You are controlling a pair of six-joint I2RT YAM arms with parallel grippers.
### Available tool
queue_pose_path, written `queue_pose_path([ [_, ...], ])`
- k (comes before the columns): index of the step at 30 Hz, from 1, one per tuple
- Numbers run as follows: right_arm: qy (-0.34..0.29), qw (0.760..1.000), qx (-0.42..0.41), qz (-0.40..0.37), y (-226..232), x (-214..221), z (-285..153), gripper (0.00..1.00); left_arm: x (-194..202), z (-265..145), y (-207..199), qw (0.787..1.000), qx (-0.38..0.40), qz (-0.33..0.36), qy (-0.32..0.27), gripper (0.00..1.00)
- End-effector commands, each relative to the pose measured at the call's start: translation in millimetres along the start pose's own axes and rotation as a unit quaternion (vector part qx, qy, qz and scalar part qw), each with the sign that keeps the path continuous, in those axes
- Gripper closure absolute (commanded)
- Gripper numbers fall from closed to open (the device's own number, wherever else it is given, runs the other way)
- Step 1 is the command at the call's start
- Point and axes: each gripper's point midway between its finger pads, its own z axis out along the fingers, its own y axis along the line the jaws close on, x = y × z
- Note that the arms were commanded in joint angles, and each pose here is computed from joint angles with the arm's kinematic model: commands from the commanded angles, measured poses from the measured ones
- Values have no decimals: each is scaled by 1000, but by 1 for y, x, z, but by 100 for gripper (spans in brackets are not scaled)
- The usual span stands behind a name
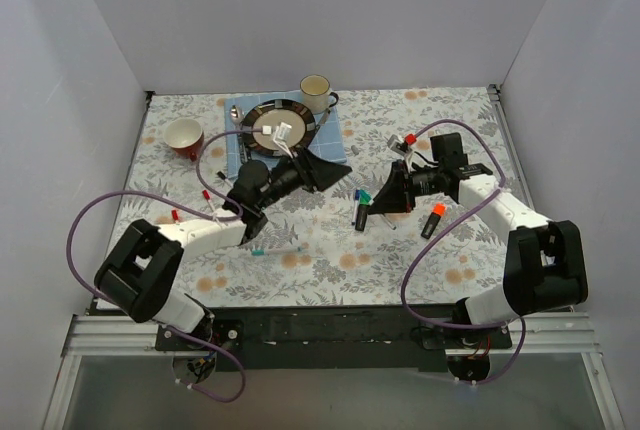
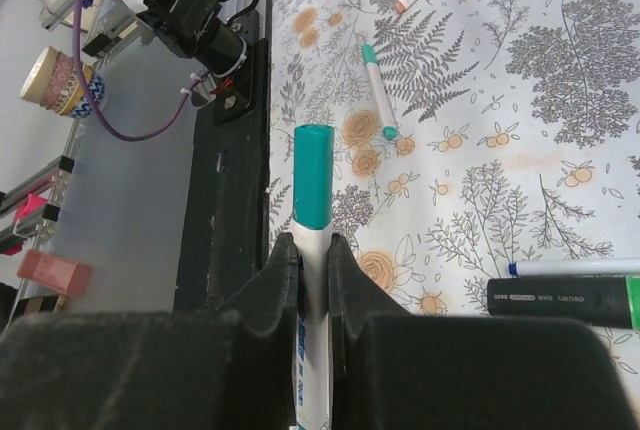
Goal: Open the pen caps
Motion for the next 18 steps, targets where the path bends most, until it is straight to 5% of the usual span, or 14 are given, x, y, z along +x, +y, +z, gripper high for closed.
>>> queue_pose_path([
  [1,-3,999,-29,-16,11,-3,4,99,5,-2,-39,997,54,17,-60,36],
  [18,1,1000,-25,-7,8,-1,6,99,68,27,-37,998,52,-14,-45,47],
])
